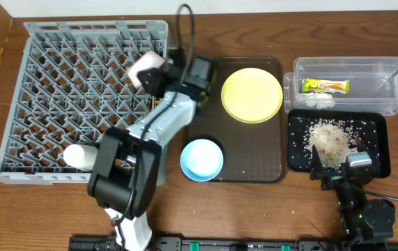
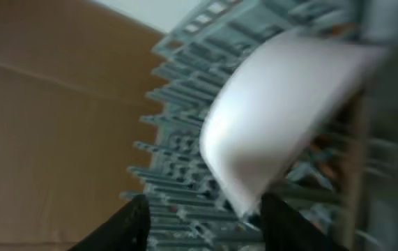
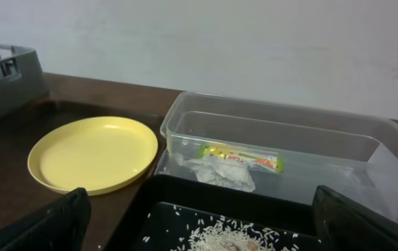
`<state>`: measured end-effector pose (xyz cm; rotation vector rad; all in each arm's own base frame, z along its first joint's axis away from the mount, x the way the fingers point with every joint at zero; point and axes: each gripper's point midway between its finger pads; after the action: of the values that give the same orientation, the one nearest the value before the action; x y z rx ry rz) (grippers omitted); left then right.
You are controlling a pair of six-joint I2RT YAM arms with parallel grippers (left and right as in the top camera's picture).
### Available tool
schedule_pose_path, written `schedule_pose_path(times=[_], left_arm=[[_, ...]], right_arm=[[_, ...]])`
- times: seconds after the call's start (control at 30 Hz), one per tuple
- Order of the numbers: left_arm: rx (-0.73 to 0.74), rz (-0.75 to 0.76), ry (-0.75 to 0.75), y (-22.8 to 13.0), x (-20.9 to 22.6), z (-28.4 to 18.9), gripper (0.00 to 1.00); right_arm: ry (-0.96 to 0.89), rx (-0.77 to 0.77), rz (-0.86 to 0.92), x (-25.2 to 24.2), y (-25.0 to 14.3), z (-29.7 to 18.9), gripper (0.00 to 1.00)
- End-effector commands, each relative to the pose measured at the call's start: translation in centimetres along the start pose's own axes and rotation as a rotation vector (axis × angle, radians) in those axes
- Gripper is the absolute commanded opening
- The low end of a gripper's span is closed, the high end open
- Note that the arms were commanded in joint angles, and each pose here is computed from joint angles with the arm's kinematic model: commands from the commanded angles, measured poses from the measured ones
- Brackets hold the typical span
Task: Sort waste into correct bins and load items into the dishwasher
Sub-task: 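Release the pink bowl and move the left gripper to the blue bowl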
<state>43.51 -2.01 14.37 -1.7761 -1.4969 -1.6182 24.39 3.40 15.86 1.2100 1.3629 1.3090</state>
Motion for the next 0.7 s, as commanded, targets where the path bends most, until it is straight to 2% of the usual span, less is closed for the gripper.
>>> schedule_pose_path(times=[0.0,0.2,0.27,0.33,0.5,0.53,0.67], left_arm=[[-0.051,-0.166,-0.206,1.0,-1.0,-3.5,0.54],[0.015,-0.276,-0.680,-0.3,-3.3,-9.6,0.54],[0.038,-0.272,-0.868,-0.9,-3.6,-12.5,0.54],[0.098,-0.232,-1.133,-2.9,-3.5,-17.2,0.54],[0.363,-0.207,-1.104,-8.7,-3.1,-17.6,0.54],[0.432,-0.162,-1.118,-10.8,-3.9,-17.9,0.54],[0.480,-0.125,-1.101,-13.6,-5.9,-17.0,0.54]], right_arm=[[0.013,-0.001,0.013,0.3,-0.1,0.0,0.99],[0.013,-0.001,0.013,0.3,-0.1,0.0,0.99],[0.013,-0.001,0.013,0.3,-0.1,0.0,0.99],[0.013,-0.001,0.013,0.3,-0.1,0.0,0.99],[0.013,-0.001,0.013,0.3,-0.1,0.0,0.99],[0.013,-0.001,0.013,0.3,-0.1,0.0,0.99],[0.013,-0.001,0.013,0.3,-0.1,0.0,0.99]])
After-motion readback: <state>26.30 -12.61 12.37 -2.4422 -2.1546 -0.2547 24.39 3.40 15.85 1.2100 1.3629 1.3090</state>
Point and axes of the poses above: each gripper's point midway between its finger pads, its own z axis out along the fingers, its own x axis along the line the jaws close on, y = z × x, and after that the axes turned 5 degrees about z, right-handed
